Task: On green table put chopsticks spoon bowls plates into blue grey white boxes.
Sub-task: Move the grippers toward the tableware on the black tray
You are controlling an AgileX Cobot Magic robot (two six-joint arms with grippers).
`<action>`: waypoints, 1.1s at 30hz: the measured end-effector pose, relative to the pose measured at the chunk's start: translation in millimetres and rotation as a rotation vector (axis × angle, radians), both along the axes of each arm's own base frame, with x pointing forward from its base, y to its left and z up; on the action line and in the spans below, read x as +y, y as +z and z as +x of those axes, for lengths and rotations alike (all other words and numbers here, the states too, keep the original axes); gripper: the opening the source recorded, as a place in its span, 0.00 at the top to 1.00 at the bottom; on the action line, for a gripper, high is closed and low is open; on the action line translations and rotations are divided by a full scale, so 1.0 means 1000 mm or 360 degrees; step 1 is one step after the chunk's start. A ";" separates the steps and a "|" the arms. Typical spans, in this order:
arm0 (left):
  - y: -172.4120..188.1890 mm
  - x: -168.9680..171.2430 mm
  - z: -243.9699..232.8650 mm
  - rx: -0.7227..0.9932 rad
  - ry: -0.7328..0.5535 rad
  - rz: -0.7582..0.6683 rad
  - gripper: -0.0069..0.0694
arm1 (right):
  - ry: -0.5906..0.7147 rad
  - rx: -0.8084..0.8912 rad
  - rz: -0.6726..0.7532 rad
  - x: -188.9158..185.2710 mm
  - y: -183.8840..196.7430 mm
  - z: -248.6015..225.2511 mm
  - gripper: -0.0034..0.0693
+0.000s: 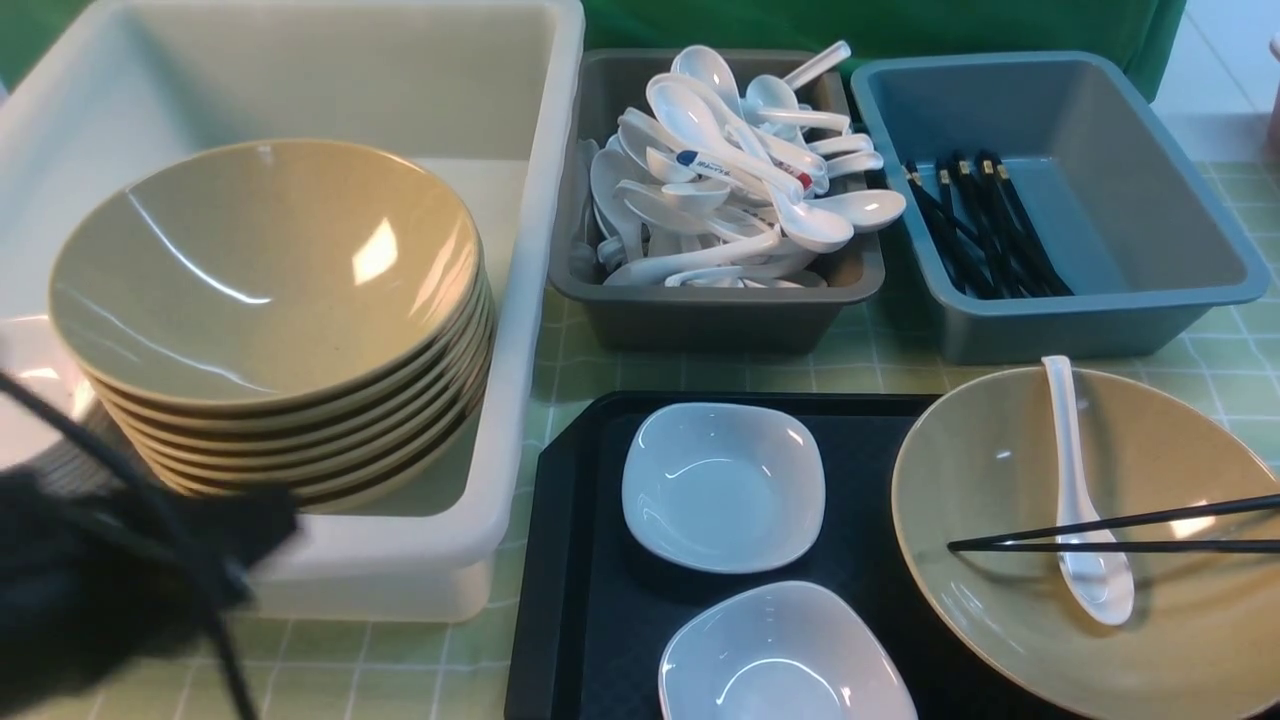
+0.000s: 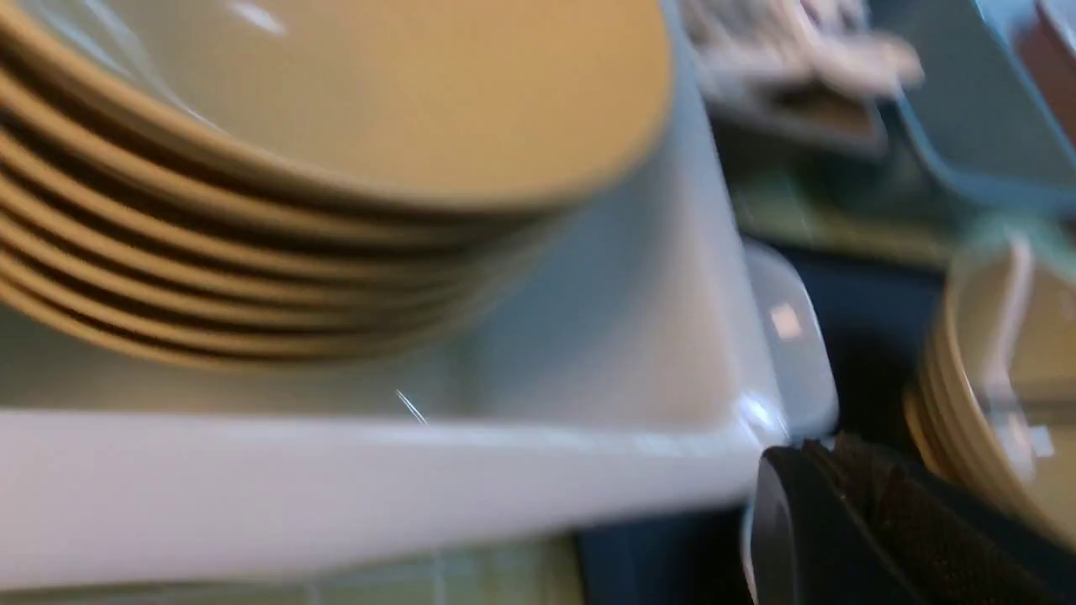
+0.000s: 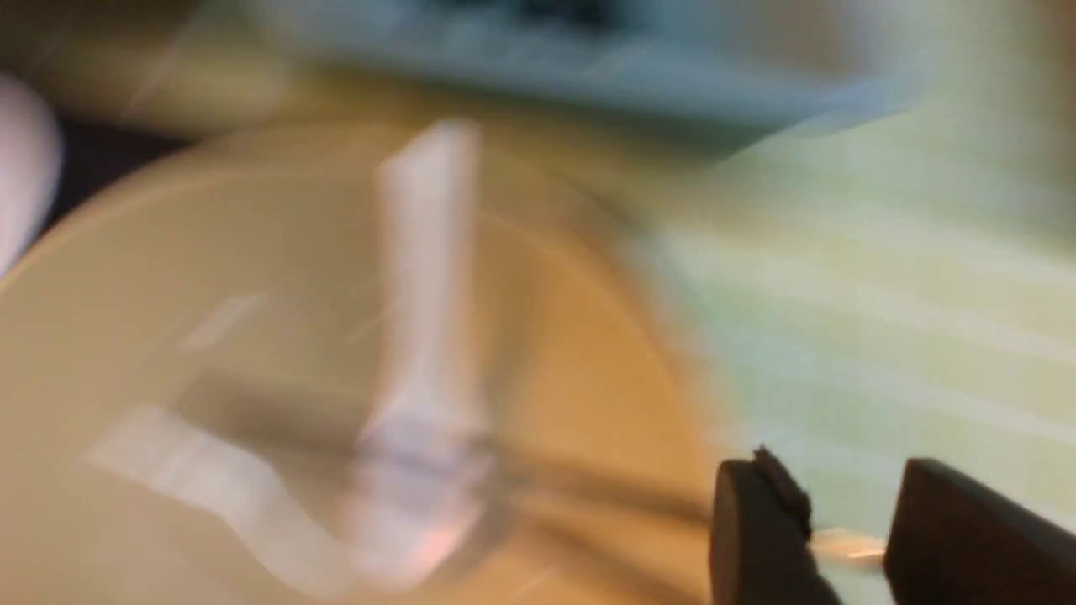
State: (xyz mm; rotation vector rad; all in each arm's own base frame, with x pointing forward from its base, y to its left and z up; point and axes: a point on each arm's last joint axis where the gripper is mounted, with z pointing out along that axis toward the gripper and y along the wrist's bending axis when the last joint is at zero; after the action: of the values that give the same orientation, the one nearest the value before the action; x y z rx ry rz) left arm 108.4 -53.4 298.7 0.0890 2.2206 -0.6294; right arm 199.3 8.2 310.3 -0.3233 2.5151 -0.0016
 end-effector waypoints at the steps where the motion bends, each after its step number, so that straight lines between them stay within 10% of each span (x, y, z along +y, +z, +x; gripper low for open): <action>1: -0.003 -0.007 0.002 0.0027 -0.0122 0.0009 0.91 | 0.0099 0.0128 0.0005 0.009 0.001 0.008 0.63; 10: -0.018 -0.047 0.018 0.0094 -0.0750 -0.0052 0.91 | 0.0671 0.0784 -0.0462 0.065 -0.021 0.084 0.42; 20: -0.022 -0.051 0.014 0.0104 -0.0938 -0.0017 0.91 | 0.0899 0.1054 -0.0821 0.071 -0.075 0.078 0.08; 28: -0.021 -0.050 0.016 0.0066 -0.0920 0.0006 0.91 | 0.0844 0.1068 -0.0818 0.055 -0.098 0.091 0.15; 31: -0.021 -0.050 0.016 0.0064 -0.0917 0.0006 0.91 | 0.0818 0.1104 -0.0801 0.049 -0.103 0.093 0.31; 33: -0.021 -0.050 0.016 0.0064 -0.0917 0.0006 0.91 | 0.0805 0.1127 -0.0778 0.048 -0.104 0.092 0.59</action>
State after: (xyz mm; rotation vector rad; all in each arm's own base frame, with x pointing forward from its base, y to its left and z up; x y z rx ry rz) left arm 124.6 -103.4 277.3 0.7423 2.2349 -0.9371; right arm 291.7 56.0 206.3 -1.3541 3.0071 -0.3625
